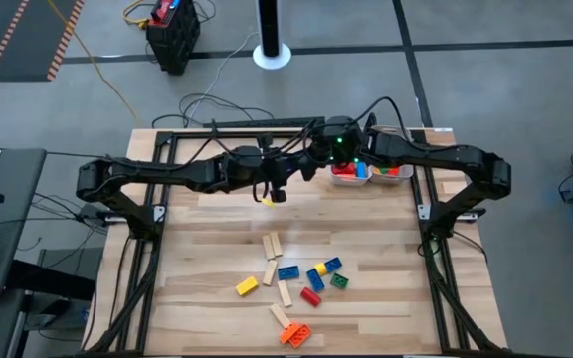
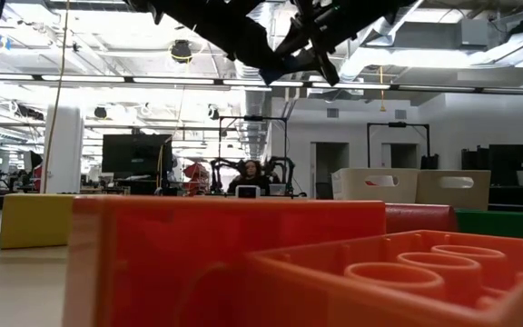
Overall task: Sort blocks by size
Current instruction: Put the large blue game piece into the white bin, then put the large yellow wooden block into the white bin
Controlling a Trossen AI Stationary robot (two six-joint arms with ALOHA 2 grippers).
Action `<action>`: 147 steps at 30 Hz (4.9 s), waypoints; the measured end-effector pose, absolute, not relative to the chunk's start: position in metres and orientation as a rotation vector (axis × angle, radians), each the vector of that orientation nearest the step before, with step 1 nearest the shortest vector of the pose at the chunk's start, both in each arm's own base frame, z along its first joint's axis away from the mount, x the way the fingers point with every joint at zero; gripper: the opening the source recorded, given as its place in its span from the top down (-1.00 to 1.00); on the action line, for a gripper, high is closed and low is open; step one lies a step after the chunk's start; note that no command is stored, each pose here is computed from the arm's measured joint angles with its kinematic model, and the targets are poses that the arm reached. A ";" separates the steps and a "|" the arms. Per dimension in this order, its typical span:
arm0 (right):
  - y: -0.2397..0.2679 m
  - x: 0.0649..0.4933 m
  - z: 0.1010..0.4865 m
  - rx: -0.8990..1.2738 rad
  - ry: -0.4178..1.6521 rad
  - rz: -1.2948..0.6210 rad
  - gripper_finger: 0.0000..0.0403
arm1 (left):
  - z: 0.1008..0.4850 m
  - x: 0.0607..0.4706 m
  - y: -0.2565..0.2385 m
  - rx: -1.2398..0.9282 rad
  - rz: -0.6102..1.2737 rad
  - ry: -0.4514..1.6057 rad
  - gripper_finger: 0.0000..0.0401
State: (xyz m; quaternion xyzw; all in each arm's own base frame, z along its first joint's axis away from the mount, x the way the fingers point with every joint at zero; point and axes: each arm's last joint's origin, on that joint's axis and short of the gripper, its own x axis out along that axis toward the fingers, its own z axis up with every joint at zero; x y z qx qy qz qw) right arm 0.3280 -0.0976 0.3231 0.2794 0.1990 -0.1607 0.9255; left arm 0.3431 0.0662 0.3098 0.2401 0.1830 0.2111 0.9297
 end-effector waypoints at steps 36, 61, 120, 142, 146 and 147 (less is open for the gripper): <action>-0.171 0.242 0.280 0.350 1.102 -0.671 -0.06 | 0.255 0.312 0.018 -0.659 0.237 0.941 -0.31; -0.155 0.245 0.291 0.320 1.057 -0.619 -0.18 | 0.209 0.292 -0.132 -0.552 0.325 1.104 -0.31; -0.131 0.190 0.360 0.226 0.758 -0.653 -0.18 | 0.158 0.280 -0.136 -0.330 0.290 1.068 0.39; -0.085 0.226 0.310 0.200 0.741 -0.208 -0.18 | 0.251 0.328 0.047 -0.656 0.167 0.399 0.39; -0.059 0.243 0.313 0.004 0.669 -0.064 -0.18 | 0.255 0.324 0.073 -0.803 0.122 0.364 0.39; -0.053 0.246 0.314 -0.061 0.652 -0.033 -0.18 | 0.255 0.323 0.078 -0.836 0.105 0.369 0.39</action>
